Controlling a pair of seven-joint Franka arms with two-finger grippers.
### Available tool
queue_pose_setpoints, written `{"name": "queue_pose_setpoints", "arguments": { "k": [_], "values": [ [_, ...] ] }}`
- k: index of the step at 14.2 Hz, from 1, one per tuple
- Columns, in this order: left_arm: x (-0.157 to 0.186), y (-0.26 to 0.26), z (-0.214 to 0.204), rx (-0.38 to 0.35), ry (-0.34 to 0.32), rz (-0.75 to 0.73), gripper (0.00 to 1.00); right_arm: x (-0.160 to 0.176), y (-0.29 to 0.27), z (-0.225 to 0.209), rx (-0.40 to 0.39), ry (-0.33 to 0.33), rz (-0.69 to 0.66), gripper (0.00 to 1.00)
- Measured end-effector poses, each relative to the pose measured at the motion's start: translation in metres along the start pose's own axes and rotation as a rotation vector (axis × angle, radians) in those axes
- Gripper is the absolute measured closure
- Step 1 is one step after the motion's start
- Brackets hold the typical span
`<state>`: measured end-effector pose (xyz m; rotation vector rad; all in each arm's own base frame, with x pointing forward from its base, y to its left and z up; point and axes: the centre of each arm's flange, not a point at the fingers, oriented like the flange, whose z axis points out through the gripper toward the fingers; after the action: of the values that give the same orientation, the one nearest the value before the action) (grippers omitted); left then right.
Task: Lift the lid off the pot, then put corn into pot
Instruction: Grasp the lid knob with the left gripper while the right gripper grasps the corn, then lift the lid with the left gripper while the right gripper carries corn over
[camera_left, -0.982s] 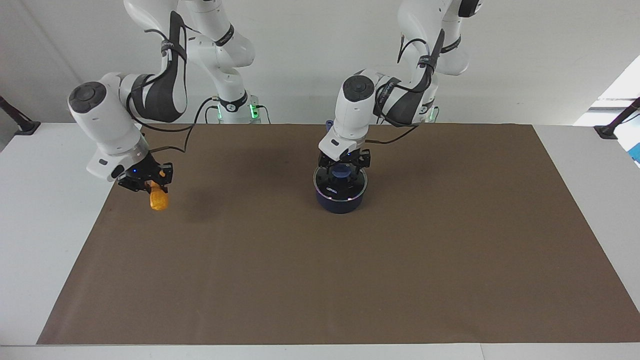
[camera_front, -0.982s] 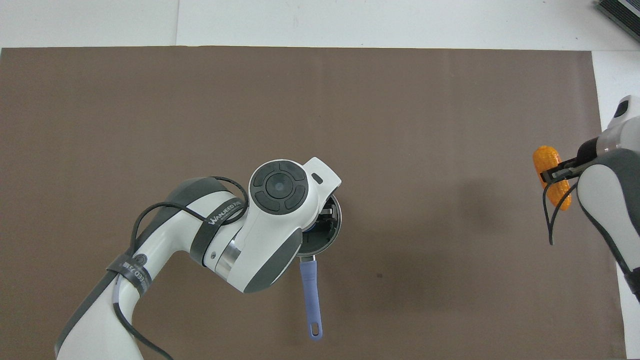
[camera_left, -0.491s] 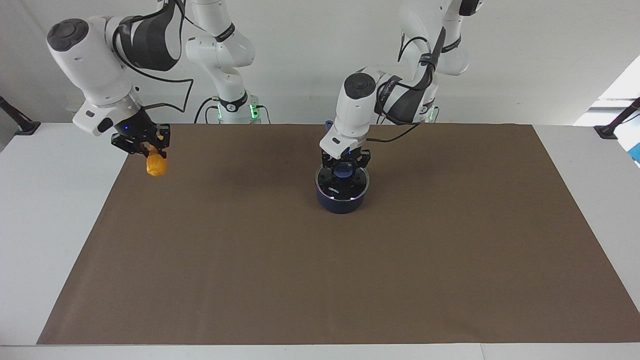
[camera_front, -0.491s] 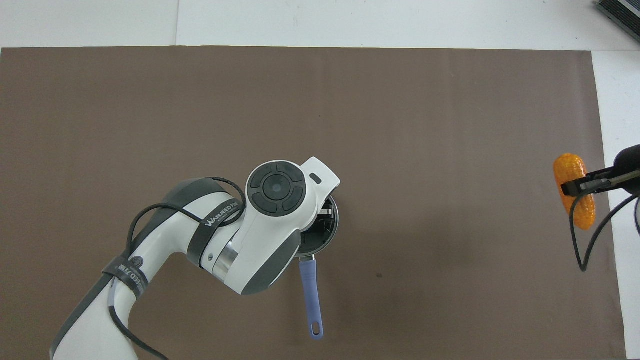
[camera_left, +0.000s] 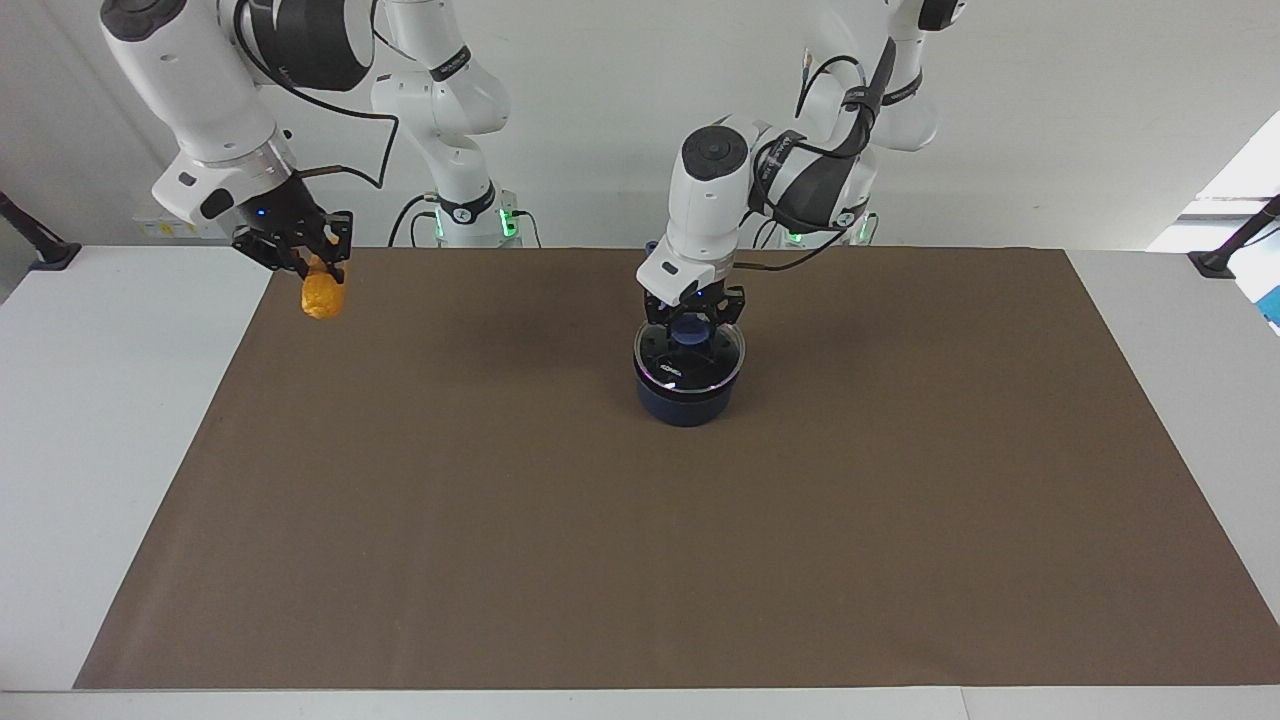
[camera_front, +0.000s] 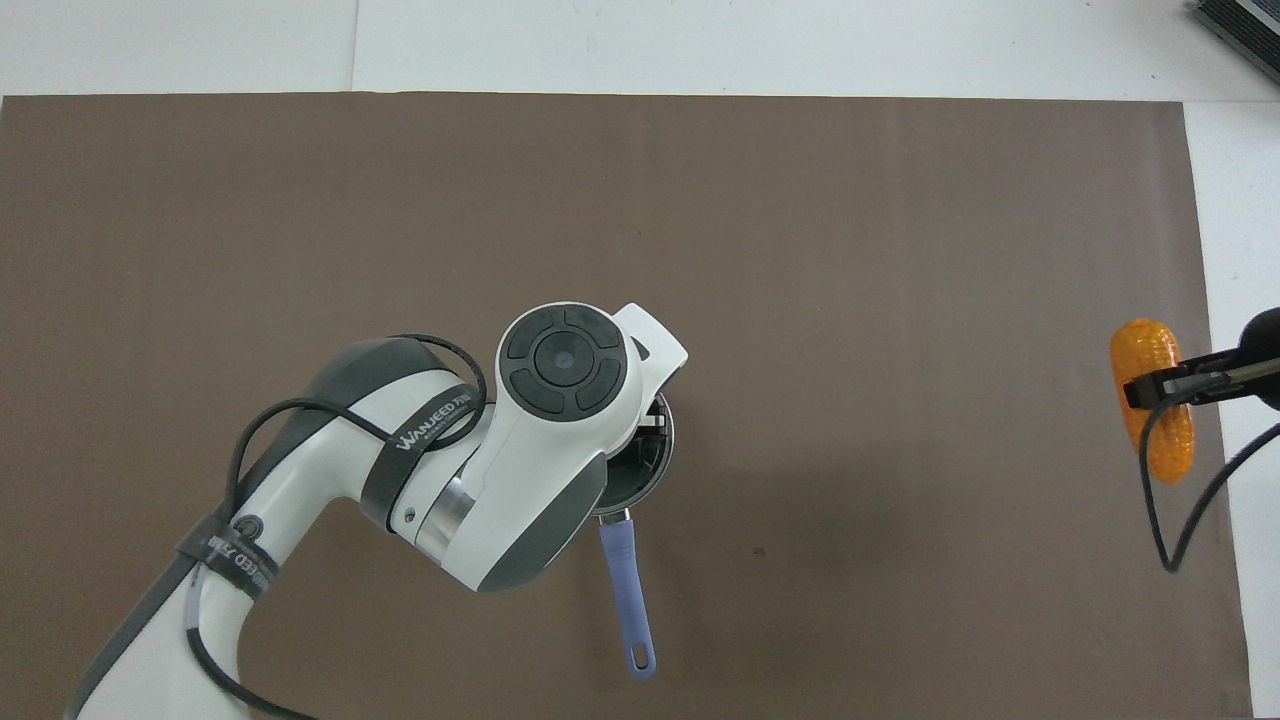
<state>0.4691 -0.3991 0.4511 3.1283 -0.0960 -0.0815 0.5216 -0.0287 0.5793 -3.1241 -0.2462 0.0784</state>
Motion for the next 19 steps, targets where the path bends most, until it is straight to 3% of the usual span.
{"name": "queue_pose_setpoints", "arguments": {
  "k": [6, 11, 15, 19],
  "values": [
    [0.034, -0.071, -0.062, -0.023, 0.051, -0.079, 0.35, 0.018, -0.092, 0.003, -0.025, 0.025, 0.028, 0.66],
    [0.076, -0.165, -0.063, -0.021, 0.053, -0.125, 0.35, 0.052, -0.205, 0.046, -0.005, 0.073, 0.025, 0.66],
    [0.102, -0.257, -0.059, -0.018, 0.046, -0.128, 0.35, 0.074, -0.297, 0.079, 0.022, 0.058, 0.032, 0.66],
    [0.109, -0.343, -0.049, -0.016, 0.026, -0.085, 0.35, 0.084, -0.353, 0.11, 0.038, 0.048, 0.027, 0.66]
  ]
}}
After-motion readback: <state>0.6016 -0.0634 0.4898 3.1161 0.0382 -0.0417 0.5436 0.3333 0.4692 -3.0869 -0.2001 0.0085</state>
